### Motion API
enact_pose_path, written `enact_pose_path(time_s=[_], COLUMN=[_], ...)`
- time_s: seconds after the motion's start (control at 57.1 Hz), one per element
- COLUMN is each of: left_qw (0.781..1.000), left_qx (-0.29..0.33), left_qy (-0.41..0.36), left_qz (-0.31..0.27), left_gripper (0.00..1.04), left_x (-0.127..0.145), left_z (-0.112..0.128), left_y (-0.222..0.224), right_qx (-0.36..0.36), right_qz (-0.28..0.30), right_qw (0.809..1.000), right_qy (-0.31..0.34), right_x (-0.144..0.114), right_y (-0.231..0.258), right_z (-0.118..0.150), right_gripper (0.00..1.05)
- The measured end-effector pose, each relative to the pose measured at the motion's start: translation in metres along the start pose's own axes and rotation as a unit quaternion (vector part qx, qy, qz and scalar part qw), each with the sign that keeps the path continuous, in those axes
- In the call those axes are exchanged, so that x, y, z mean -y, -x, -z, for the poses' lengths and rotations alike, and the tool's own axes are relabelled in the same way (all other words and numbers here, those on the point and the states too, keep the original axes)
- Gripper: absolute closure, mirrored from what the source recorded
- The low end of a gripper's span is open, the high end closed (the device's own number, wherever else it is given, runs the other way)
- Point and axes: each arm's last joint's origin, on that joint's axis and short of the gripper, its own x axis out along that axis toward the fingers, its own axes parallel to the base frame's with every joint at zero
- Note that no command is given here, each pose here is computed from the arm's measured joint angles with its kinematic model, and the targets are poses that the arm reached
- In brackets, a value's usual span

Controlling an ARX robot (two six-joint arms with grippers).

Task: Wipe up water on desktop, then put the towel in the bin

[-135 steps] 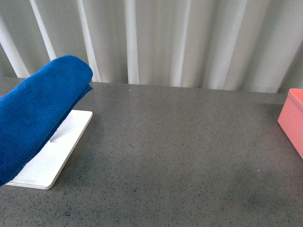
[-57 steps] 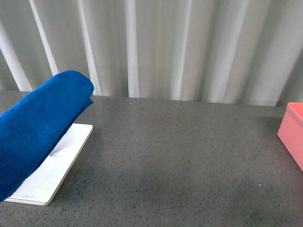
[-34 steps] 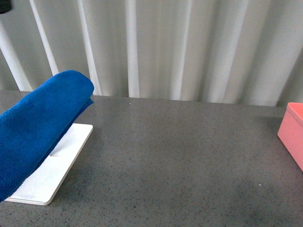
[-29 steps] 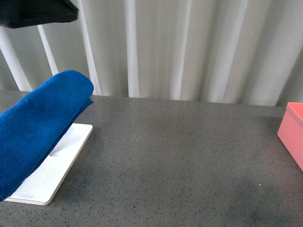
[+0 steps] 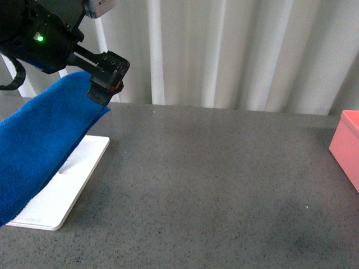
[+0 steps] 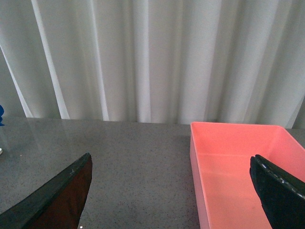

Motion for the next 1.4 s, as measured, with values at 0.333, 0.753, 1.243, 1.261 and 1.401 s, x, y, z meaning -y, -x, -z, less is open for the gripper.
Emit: enact_pose_path(time_s=[0.333, 0.753, 1.243, 1.261, 1.401], left_qw=[0.995, 0.988, 0.991, 0.991, 0.99], left_qx=[-0.053, -0.109, -0.123, -0.123, -0.125], left_qy=[0.002, 0.033, 0.028, 0.028, 0.023], left_qz=[-0.086, -0.101, -0.055, -0.055, -0.06], left_gripper=[0.07, 0.07, 0.07, 0.07, 0.25], left_x=[-0.027, -0.062, -0.047, -0.047, -0.047], left_z=[-0.004, 0.016, 0.029, 0.029, 0.031], left_y=[-0.058, -0.08, -0.085, -0.085, -0.086], right_qx=[0.0, 0.0, 0.0, 0.0, 0.0], right_qz=[0.0, 0.0, 0.0, 0.0, 0.0], right_qw=[1.0, 1.0, 1.0, 1.0, 1.0], right_qy=[0.0, 0.0, 0.0, 0.0, 0.0], right_x=[0.0, 0.0, 0.0, 0.0, 0.0], right_y=[0.0, 0.0, 0.0, 0.0, 0.0], right_z=[0.0, 0.0, 0.0, 0.0, 0.0], right_gripper=[0.07, 0.07, 0.07, 0.07, 0.07])
